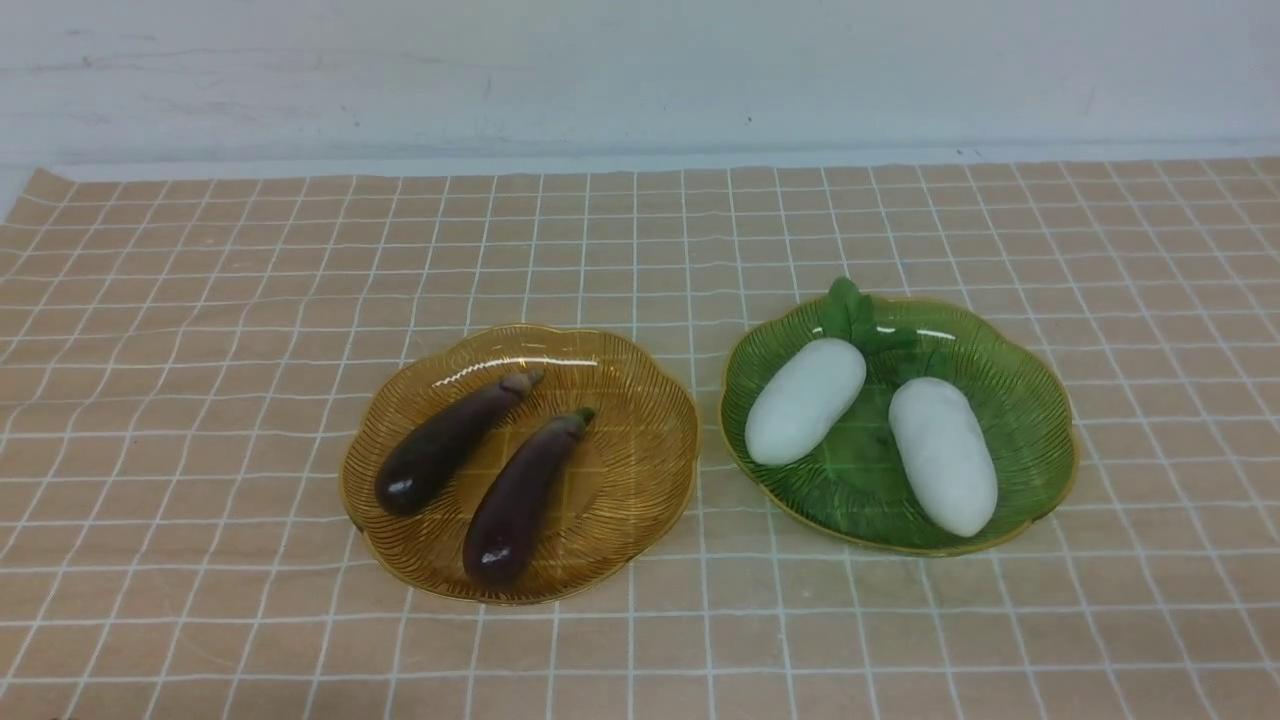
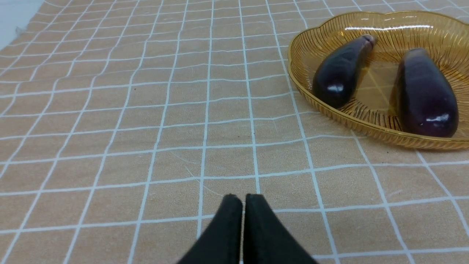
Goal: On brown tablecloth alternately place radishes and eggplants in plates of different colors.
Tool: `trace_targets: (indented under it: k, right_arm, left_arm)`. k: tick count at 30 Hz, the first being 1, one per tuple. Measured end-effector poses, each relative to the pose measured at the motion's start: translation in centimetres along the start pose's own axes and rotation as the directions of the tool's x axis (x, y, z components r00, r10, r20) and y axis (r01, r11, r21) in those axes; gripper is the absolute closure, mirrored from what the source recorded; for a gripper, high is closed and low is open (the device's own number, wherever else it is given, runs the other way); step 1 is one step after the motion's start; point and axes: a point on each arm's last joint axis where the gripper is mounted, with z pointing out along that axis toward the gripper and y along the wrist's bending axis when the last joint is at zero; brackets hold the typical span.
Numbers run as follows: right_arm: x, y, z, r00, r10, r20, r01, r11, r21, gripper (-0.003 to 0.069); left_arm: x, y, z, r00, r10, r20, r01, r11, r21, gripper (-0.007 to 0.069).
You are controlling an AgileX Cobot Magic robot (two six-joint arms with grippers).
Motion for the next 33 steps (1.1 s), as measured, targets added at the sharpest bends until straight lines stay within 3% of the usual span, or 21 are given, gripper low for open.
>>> trace_targets:
  k: [5,7,33]
  right_arm:
    - [6.0,-0.2,0.2,0.971,0.031,-0.237,-0.008,0.995,0.096,0.0674]
    - [6.6,-0.3,0.0,0.954,0.050,-0.296,-0.018,0.994,0.111,0.0674]
    - [6.7,-0.3,0.0,0.951,0.064,-0.303,-0.030,0.993,0.117,0.0674]
  left_arm:
    - [0.0,0.0,0.0,1.000,0.000,0.000,0.000,1.000,0.000,0.0629]
    - [0.0,0.0,0.0,1.000,0.000,0.001,0.000,1.000,-0.001,0.0629]
    - [0.0,0.0,0.0,1.000,0.000,0.001,0.000,1.000,-0.001,0.0629]
